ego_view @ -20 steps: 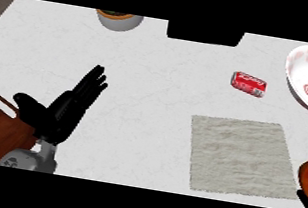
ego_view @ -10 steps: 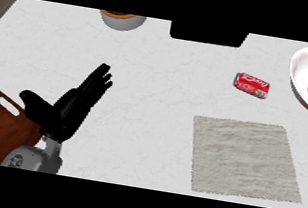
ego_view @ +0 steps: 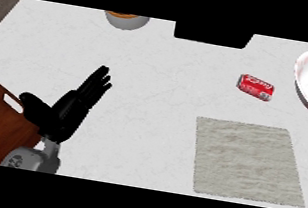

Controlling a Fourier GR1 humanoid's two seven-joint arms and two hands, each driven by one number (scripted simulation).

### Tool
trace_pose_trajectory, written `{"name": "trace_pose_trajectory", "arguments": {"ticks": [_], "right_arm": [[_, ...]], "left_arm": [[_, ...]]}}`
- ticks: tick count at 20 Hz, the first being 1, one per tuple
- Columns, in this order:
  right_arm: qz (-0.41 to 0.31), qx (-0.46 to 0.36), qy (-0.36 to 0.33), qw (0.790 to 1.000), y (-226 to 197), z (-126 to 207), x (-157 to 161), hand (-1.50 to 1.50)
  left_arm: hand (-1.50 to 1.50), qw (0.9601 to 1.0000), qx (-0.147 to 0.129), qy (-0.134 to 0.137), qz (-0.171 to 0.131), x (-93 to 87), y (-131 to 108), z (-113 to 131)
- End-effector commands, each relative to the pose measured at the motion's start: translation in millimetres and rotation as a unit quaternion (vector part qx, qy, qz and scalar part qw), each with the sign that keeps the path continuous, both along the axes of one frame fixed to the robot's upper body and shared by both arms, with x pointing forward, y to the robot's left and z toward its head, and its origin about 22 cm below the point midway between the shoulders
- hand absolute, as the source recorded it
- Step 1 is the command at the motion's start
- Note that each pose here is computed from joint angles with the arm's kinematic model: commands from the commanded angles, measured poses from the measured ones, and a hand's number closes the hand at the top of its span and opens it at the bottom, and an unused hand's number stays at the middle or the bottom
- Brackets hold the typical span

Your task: Pick the tomato from the placemat and place it in the bowl

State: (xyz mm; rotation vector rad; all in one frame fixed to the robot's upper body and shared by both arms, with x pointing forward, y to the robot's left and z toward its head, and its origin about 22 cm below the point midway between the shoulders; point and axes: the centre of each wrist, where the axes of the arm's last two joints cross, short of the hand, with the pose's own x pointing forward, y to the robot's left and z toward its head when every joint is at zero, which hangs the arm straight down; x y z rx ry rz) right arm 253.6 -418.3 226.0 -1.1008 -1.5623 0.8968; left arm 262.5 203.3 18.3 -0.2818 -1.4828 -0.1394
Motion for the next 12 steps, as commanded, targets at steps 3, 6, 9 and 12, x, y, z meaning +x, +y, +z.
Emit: {"name": "trace_pose_trajectory", "arguments": {"ticks": [3,6,9,12], "right_arm": [[-0.009,0.027,-0.002,1.0,-37,3,46,1.5],[-0.015,0.013,-0.007,1.0,-26,-8,78,1.5],[-0.014,-0.008,-0.006,1.0,-26,-49,97,1.5],[-0.05,-0.049,-0.014,0.997,-19,-48,118,1.5]], "left_arm": [[0.0,1.0,0.009,-0.001,0.0,6.0,-13,12],[0.0,0.9999,0.001,-0.007,-0.011,15.6,-9,38],[0.0,0.9999,0.003,0.002,-0.014,12.8,5,7],[0.0,0.9997,-0.008,-0.01,-0.022,9.0,-13,12]]}}
